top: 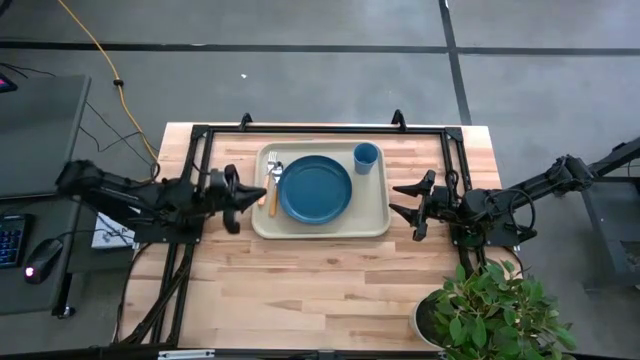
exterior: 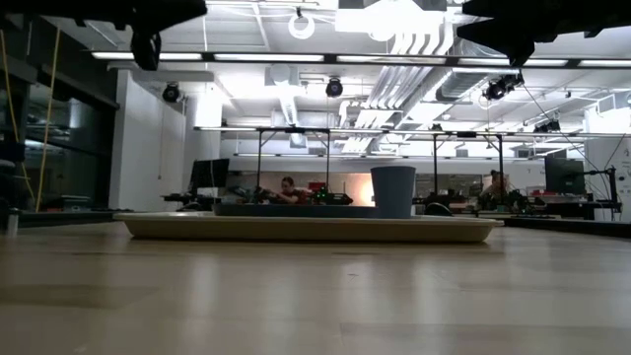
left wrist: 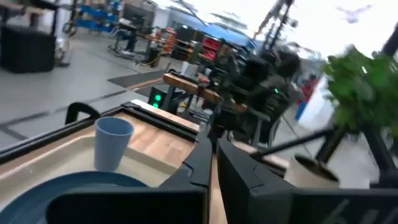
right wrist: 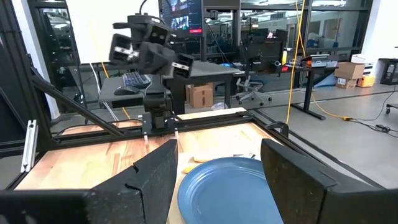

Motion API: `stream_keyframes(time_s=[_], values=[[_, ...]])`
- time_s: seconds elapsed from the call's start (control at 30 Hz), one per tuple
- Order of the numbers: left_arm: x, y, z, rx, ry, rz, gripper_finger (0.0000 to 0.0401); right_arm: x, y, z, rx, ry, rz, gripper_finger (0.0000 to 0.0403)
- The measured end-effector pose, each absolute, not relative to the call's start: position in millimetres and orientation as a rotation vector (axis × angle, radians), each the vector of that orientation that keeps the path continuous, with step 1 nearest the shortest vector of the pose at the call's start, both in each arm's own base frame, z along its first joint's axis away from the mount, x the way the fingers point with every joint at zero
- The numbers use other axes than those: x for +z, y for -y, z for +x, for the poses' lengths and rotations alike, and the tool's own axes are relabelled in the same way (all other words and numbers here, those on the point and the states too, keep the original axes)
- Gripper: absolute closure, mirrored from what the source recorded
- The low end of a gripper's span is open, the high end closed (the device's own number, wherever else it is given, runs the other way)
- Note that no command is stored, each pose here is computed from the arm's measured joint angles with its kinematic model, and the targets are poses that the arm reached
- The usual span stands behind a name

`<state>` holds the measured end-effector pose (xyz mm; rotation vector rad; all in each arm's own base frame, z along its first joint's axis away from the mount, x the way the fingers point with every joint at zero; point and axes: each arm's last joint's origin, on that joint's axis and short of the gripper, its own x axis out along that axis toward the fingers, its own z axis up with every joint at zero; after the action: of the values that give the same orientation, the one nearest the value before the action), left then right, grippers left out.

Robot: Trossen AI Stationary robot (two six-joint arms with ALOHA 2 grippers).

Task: Pick and place plate/cup/fork/spoon on tray
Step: Return to Home Position

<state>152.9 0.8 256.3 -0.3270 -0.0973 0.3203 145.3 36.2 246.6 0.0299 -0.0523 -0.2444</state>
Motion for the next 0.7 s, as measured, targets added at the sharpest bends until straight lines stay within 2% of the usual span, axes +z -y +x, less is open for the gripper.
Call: stream_keyframes(time_s=[0.23, 0.4, 0.7], values=[[257.4, 22.8, 150.1, 0.248, 0.071, -0.109, 0.04, 246.6, -36.2, 145.3, -0.245, 0.055, 0.053, 0.0181], [248.9, 30.7, 146.5, 0.198, 0.142, 0.009, 0.0401, 246.6, -34.4, 144.8, -0.308, 0.055, 0.055, 0.0181], [233.7, 28.5, 139.8, 0.191, 0.206, 0.047, 0.0401, 246.6, -34.0, 144.6, -0.325, 0.055, 0.055, 0.0181]])
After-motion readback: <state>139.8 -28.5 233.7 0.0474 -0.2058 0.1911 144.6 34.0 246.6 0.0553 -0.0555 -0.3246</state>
